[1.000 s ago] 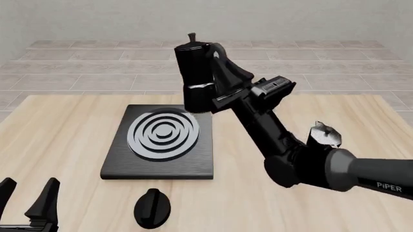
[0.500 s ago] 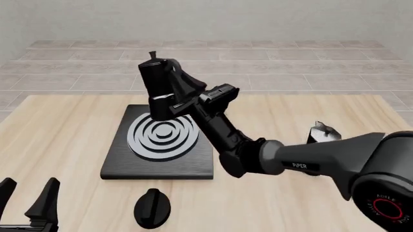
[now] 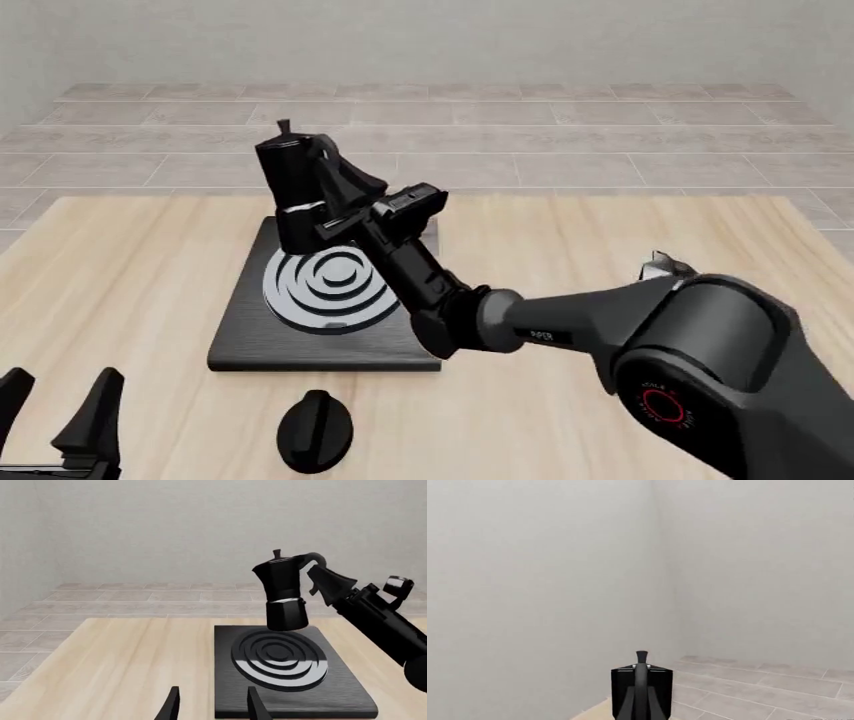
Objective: Put both moka pots on the stove.
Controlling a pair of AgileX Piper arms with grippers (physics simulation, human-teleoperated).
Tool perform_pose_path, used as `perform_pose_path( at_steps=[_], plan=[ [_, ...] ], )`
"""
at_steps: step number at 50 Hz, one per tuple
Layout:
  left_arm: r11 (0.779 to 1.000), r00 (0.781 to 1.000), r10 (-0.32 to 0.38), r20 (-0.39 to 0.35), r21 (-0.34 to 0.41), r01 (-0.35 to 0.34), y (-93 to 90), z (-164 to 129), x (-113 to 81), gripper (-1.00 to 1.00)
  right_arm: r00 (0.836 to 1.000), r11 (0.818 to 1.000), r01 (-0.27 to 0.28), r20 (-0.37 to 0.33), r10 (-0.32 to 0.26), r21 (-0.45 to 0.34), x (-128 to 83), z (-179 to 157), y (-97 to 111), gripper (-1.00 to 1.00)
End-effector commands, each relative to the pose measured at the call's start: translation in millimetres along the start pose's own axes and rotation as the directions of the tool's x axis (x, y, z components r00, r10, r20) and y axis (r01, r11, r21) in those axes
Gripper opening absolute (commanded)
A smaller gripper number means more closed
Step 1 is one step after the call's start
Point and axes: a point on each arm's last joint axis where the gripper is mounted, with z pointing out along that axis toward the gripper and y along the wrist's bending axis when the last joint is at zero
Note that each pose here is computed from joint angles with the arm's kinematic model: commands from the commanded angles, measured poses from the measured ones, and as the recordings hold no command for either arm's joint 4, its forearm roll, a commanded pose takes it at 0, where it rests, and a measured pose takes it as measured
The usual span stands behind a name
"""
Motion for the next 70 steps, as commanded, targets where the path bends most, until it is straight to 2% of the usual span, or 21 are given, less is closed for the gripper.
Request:
perform_pose_path(
  at_steps=[1,7,11,23,28,32,43,48,70],
  plan=[
    [1.0,1.0,0.0,0.0,0.0,0.0,0.0,0.0,-0.1,1.0,0.998,1.0,-0.015,0.06,0.016,-0.002,8.6,17.7,-10.3,-1.0],
    [1.0,1.0,0.0,0.0,0.0,0.0,0.0,0.0,-0.1,1.0,0.998,1.0,-0.011,0.064,0.011,0.005,26.9,22.5,-19.4,-1.0],
    [1.0,1.0,0.0,0.0,0.0,0.0,0.0,0.0,0.0,1.0,0.999,1.0,-0.004,0.035,0.004,0.009,42.5,17.8,-20.9,-1.0],
    [1.0,1.0,0.0,0.0,0.0,0.0,0.0,0.0,0.0,1.0,1.0,1.0,-0.011,0.028,0.011,0.003,65.9,19.0,-22.1,-1.0],
    [1.0,1.0,0.0,0.0,0.0,0.0,0.0,0.0,0.0,1.0,1.0,1.0,-0.011,0.03,0.011,-0.008,70.8,20.3,-17.5,-1.0],
    [1.0,1.0,0.0,0.0,0.0,0.0,0.0,0.0,0.0,1.0,0.999,1.0,-0.03,0.037,0.03,0.005,73.5,21.2,-27.5,-1.0],
    [1.0,1.0,0.0,0.0,0.0,0.0,0.0,0.0,0.0,1.0,0.998,0.999,-0.046,0.034,0.046,0.007,87.0,20.5,-31.5,-1.0],
    [1.0,1.0,0.0,0.0,0.0,0.0,0.0,0.0,0.0,1.0,0.999,0.999,-0.04,0.02,0.04,0.008,96.5,17.4,-32.2,-1.0],
    [1.0,1.0,0.0,0.0,0.0,0.0,0.0,0.0,0.0,1.0,0.999,1.0,-0.028,-0.03,0.028,0.01,107.0,6.4,-27.1,-1.0]
  ],
)
